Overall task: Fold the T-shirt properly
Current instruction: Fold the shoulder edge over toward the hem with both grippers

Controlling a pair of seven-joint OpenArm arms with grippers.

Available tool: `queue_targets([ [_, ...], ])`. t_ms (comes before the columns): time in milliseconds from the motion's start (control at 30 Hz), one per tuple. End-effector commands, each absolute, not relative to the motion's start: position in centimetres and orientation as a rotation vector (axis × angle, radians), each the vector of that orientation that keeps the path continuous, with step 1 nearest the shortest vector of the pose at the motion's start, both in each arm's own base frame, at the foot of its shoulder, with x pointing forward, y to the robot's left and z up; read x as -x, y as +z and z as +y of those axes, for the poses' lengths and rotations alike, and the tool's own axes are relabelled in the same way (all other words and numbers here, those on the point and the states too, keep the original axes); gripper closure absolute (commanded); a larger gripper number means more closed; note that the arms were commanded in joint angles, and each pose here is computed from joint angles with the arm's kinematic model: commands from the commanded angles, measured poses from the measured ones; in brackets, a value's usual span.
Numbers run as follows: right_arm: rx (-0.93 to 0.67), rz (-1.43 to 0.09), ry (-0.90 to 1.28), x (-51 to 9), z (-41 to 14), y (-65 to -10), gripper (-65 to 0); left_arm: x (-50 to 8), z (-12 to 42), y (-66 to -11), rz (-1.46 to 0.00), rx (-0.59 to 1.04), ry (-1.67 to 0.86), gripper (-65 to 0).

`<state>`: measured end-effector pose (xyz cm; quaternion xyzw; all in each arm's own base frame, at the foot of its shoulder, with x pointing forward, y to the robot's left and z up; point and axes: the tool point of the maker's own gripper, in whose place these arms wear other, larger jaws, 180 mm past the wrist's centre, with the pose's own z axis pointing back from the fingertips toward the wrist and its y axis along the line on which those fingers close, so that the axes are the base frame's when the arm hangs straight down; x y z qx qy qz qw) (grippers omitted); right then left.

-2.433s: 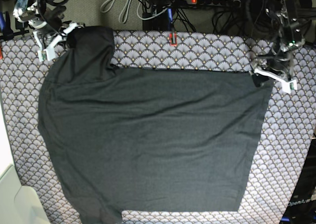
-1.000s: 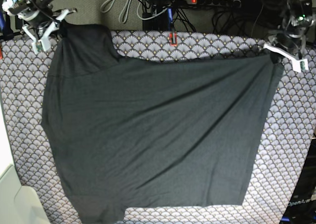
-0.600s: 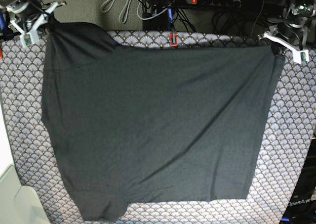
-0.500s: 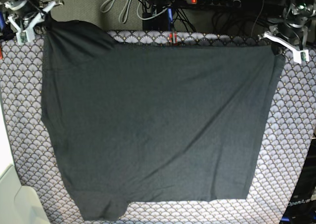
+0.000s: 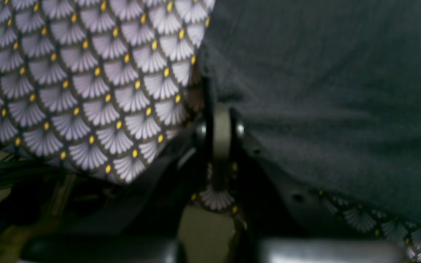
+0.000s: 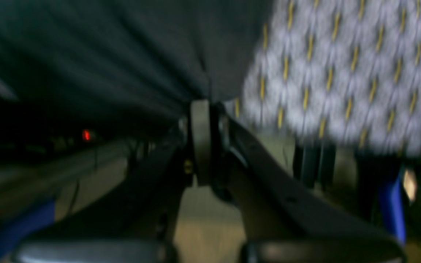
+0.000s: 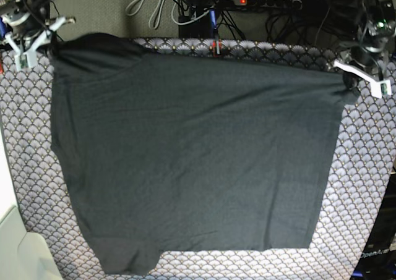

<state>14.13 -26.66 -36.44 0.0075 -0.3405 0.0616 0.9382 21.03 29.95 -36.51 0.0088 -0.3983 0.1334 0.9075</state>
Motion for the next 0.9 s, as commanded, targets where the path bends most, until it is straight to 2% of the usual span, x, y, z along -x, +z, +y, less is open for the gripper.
queue_targets([
  [0,-0.002,-0.726,0.144,-14.9,-26.9,-35.6,0.0,-22.4,30.4,-35.0,-0.876,-0.028,0.265,-0.6],
  [333,0.064,-0.868,0.206,-21.4,-27.8,-32.4,0.0,-27.4,31.9,-34.6,-0.878,-0.113,0.268,-0.6],
  [533,0.149,-0.801,0.245,-24.7,-28.4,-33.5,0.0,-30.1,32.4,-34.3,-0.891,-0.152,0.257,-0.6],
  [867,0.108,-0.797,0.245,-30.2,-29.0,-34.6,0.0,-34.7,30.5,-34.5,-0.891,-0.144,0.197,-0.6],
])
